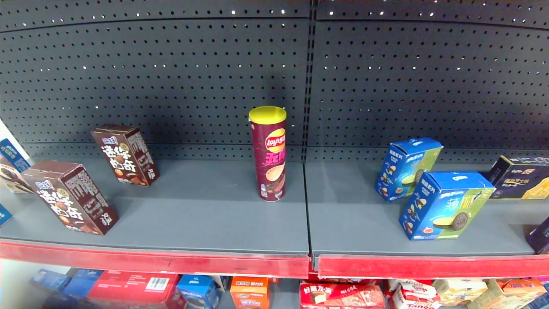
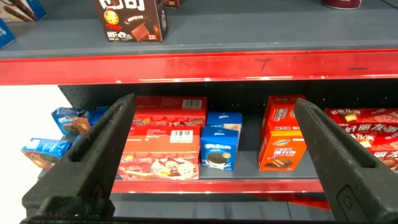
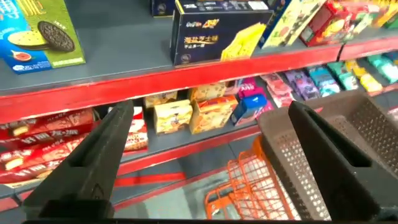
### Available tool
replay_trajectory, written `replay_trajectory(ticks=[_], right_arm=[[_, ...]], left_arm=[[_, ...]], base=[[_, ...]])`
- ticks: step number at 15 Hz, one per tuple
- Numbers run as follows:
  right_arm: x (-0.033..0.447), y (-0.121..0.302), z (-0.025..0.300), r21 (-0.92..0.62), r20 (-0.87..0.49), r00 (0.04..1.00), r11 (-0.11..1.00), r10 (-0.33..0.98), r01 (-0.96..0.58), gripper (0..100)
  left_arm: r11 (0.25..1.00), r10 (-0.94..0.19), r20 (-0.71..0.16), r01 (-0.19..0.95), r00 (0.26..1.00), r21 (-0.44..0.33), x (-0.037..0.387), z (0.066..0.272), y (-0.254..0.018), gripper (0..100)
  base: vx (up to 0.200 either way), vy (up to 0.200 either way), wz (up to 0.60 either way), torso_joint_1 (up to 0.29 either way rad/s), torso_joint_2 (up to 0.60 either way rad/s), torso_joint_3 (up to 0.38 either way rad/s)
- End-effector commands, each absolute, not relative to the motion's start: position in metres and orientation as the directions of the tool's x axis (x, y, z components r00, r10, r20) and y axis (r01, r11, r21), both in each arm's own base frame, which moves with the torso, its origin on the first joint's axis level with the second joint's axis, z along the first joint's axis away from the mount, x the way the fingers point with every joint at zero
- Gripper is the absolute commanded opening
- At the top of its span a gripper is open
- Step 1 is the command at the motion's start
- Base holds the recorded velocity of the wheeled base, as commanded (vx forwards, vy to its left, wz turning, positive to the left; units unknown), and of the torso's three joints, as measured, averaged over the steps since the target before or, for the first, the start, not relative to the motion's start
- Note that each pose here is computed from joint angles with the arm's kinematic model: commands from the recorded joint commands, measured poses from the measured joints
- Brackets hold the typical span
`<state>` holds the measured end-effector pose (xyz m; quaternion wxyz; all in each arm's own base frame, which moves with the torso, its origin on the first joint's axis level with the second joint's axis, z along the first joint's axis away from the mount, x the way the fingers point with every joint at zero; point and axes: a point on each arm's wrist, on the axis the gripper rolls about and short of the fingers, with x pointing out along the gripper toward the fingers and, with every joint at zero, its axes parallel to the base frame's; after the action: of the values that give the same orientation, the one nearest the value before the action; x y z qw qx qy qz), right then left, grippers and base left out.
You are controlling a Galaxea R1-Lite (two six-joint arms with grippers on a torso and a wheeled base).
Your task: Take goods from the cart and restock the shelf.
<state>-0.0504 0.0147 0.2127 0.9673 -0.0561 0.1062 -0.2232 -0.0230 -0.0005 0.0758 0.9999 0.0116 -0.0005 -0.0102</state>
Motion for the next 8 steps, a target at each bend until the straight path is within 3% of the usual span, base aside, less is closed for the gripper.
replay_trajectory(ticks=[1,8], right_arm=[[-0.0497,0.0145,0.2106,-0.160,-0.179,0.878,0.894,-0.444,0.420,100],[-0.0498,0.0140,0.2060,-0.160,-0.172,0.878,0.892,-0.446,0.422,100]], left_arm=[[1.000,-0.020,0.000,0.020,1.000,0.023,-0.0229,0.0757,-0.0004,100],[0.999,-0.026,0.000,0.026,1.000,0.028,-0.0229,0.0757,-0.0005,100]], base=[[0.000,0.000,0.00,0.000,0.00,0.000],[0.000,0.000,0.00,0.000,0.00,0.000]])
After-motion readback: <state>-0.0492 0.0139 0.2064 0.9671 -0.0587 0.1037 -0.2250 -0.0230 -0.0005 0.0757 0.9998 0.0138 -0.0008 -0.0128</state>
